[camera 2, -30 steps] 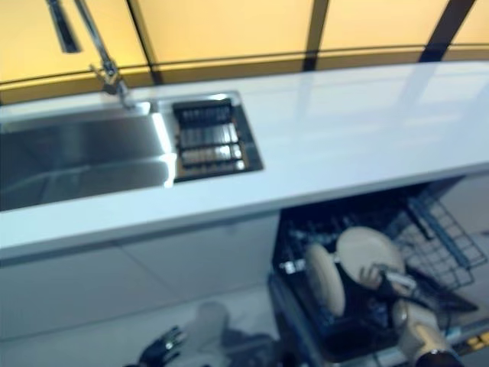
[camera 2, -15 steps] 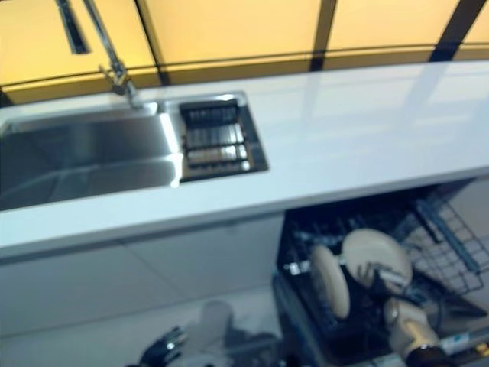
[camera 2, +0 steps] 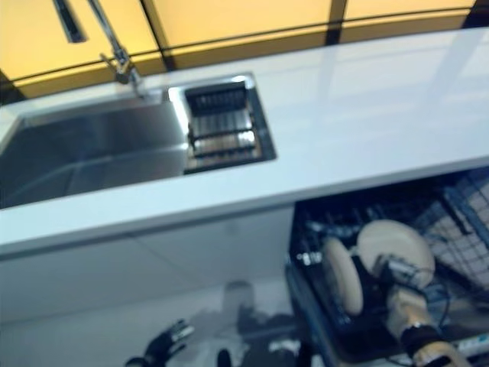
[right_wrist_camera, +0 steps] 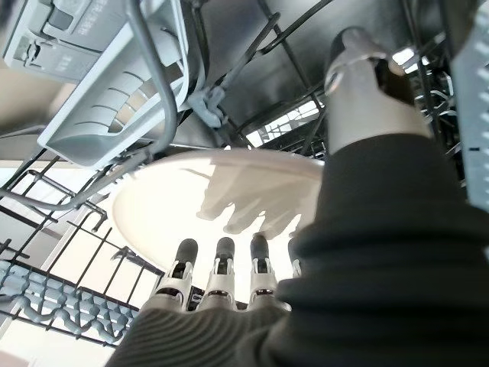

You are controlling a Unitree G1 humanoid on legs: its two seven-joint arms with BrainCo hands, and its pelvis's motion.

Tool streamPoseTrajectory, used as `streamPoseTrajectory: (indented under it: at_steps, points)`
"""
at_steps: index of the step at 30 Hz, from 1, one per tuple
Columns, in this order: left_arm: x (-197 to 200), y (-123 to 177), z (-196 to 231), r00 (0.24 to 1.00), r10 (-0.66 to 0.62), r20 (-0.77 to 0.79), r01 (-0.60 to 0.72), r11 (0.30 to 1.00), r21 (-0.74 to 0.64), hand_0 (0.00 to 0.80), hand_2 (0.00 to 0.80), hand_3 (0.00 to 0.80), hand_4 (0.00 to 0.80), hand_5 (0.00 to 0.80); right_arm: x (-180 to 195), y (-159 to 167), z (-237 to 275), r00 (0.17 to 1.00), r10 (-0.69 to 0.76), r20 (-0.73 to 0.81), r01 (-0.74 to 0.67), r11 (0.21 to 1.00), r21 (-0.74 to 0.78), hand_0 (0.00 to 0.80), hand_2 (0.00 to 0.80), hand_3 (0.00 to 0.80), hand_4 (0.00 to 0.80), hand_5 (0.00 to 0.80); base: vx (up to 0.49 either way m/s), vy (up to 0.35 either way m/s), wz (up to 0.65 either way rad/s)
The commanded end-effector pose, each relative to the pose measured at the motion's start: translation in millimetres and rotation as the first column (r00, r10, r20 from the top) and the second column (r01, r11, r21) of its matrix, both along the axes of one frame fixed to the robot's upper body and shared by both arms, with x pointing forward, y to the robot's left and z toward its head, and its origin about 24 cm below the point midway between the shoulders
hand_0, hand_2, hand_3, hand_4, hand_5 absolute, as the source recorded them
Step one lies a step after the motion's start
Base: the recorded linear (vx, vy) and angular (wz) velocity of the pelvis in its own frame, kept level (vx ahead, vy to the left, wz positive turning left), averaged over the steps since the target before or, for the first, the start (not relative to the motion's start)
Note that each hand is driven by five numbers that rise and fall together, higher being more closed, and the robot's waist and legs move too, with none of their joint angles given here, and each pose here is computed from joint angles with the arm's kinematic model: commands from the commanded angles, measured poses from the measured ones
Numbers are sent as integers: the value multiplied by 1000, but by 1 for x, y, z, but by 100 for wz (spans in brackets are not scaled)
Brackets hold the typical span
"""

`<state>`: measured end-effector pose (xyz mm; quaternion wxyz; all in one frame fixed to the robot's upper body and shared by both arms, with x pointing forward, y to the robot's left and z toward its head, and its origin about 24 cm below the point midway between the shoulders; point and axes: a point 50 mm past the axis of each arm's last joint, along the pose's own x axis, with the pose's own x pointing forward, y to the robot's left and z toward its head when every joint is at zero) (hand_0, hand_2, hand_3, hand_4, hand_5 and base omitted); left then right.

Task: Take plates into dishwasher

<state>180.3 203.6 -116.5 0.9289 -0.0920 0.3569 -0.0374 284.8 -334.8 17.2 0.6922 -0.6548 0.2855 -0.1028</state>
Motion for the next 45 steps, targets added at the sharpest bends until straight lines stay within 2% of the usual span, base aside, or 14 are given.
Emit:
streamPoseTrajectory:
  at_steps: [1,2,3,4,5,6,7,13,24,33,40,45]
  points:
    - [31,-2,17,994,-49,103,49,999,6,0,0,0,0,0,14,8,3,1000,-19,14,18,1000,11,144,144,144,144,144,0,0,0]
    - [32,-3,17,993,-55,103,55,998,6,0,0,0,0,0,14,7,2,999,-29,15,29,999,14,235,235,235,235,235,0,0,0]
    - [32,-4,18,992,-63,105,63,998,7,0,0,0,0,0,14,6,2,999,-41,15,40,999,12,380,380,380,380,380,0,0,0]
    - [33,-5,18,992,-66,107,66,998,5,0,0,0,0,0,14,6,2,999,-47,14,47,999,10,458,458,458,458,458,0,0,0]
    - [33,-6,18,992,-69,108,69,998,4,0,0,0,0,0,14,5,2,999,-50,13,50,999,5,477,477,477,477,477,0,0,0]
    - [33,-7,18,992,-70,108,71,998,3,0,0,0,0,0,14,4,1,999,-52,10,52,999,-9,703,703,703,703,703,0,0,0]
    - [33,-7,18,992,-71,107,72,997,2,0,0,0,0,0,13,3,0,998,-57,10,57,998,-17,800,800,800,800,800,0,0,0]
    - [31,-7,16,992,-75,100,76,997,-5,0,0,0,0,0,8,-3,1,996,-82,37,84,995,-51,800,800,800,800,800,0,0,0]
    - [25,-2,14,996,-37,83,38,999,-5,0,0,0,0,0,6,-8,15,986,-33,162,50,993,-106,800,800,800,800,800,0,0,0]
    - [13,8,8,998,23,53,-23,1000,-1,0,0,0,0,0,3,-9,39,948,-56,312,40,998,55,800,800,800,800,800,15,5,0]
    - [3,13,3,998,64,23,-64,998,8,0,0,0,0,0,-6,-12,51,935,-56,351,-7,985,175,800,800,800,800,800,47,11,-3]
    - [-6,14,-3,996,87,-4,-87,996,15,0,0,0,0,0,-11,-12,55,932,-80,353,-38,948,316,800,800,800,800,800,66,4,-14]
